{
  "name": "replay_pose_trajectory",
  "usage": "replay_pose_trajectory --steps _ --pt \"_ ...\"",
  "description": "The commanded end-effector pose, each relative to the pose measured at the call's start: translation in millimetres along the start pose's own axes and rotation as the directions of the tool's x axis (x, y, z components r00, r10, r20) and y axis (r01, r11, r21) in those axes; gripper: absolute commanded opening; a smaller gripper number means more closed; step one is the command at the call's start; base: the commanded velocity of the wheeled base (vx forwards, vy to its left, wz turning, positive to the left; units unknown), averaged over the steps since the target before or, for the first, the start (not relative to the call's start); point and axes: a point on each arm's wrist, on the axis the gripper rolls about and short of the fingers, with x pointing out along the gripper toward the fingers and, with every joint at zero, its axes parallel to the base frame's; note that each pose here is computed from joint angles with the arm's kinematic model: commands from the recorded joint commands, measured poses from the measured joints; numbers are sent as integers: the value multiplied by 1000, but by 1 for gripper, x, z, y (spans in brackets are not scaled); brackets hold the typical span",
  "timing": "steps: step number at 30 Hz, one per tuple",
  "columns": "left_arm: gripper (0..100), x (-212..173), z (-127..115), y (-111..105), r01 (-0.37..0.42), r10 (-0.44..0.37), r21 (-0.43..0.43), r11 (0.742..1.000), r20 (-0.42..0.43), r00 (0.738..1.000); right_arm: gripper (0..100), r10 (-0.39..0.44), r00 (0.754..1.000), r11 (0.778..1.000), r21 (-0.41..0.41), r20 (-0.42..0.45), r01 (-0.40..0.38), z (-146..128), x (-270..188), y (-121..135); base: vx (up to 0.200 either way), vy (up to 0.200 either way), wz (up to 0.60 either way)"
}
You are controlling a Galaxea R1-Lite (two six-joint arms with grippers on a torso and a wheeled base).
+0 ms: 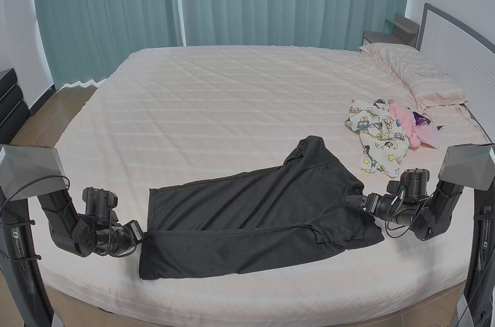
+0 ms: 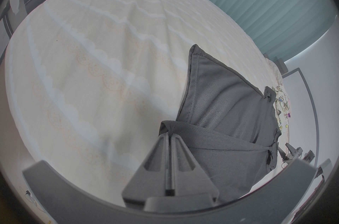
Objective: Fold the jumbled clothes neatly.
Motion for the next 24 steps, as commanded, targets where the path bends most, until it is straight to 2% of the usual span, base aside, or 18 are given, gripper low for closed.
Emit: replay_pose_trajectory --steps 1,6,7,24 --pt "0 1 0 1 -3 3 -2 1000 -2 1000 100 -5 1000 1000 6 -16 5 -10 8 -8 0 0 0" --pt "0 1 -1 1 -3 3 -1 1000 -4 1000 100 -10 1000 1000 10 -26 10 -14 12 -12 0 0 0" --pt "0 1 -1 1 -3 3 -1 1000 -4 1000 0 -10 1000 1000 10 -28 10 -15 13 -12 0 0 0" --pt "0 2 -1 0 -6 6 5 1000 -4 1000 0 -41 999 998 46 13 40 -8 10 -29 0 0 0"
